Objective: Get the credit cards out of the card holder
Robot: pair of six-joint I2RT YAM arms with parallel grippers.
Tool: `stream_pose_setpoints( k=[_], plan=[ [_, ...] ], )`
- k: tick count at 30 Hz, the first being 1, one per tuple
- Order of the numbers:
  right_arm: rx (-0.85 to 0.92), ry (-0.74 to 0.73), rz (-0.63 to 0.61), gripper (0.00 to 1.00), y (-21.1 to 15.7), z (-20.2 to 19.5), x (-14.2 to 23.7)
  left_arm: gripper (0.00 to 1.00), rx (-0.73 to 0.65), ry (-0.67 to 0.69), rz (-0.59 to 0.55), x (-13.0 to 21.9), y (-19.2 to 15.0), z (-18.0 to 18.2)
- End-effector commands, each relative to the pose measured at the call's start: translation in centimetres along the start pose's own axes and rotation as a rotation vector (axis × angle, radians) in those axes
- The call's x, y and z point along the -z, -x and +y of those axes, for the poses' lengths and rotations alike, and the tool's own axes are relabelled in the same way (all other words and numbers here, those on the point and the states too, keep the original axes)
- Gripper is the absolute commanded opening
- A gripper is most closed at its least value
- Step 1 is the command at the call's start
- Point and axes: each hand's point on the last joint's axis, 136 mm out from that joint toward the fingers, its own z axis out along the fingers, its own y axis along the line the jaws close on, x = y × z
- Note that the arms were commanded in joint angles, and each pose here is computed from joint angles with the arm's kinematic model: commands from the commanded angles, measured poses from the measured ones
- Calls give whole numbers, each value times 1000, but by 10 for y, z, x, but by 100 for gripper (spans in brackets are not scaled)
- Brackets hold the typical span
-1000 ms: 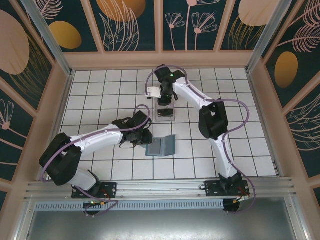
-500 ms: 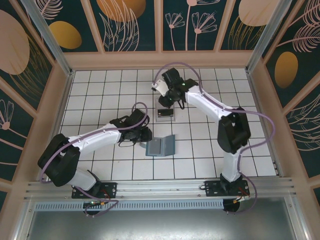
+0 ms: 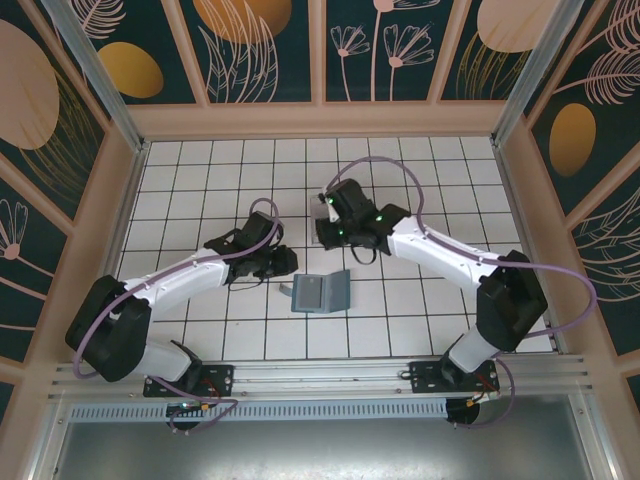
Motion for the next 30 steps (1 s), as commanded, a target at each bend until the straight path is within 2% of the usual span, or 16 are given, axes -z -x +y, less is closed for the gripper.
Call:
stream_pose_setpoints(
  k=[1, 8, 11, 14, 21, 24, 30],
  plan=[
    [-120, 66, 12, 15, -16, 23, 4, 27, 1, -44, 5, -1, 0, -4],
    [-246, 146, 97, 15, -52, 47, -5, 27, 50, -57, 17, 0, -2, 14],
    [-273, 141, 143, 26, -68, 50, -15, 27, 74, -45, 10, 3, 0, 27],
    [-284, 148, 182, 29, -80, 54, -24, 27, 89, -39, 3, 7, 2, 38],
    [-281, 164, 259, 35, -93, 67, -51, 27, 127, -20, -24, 17, 10, 60],
    [-270, 166, 282, 36, -96, 74, -60, 27, 115, 51, -50, 22, 14, 71],
    [-252, 157, 315, 37, -101, 80, -76, 27, 99, 67, -61, 27, 17, 71]
  ],
)
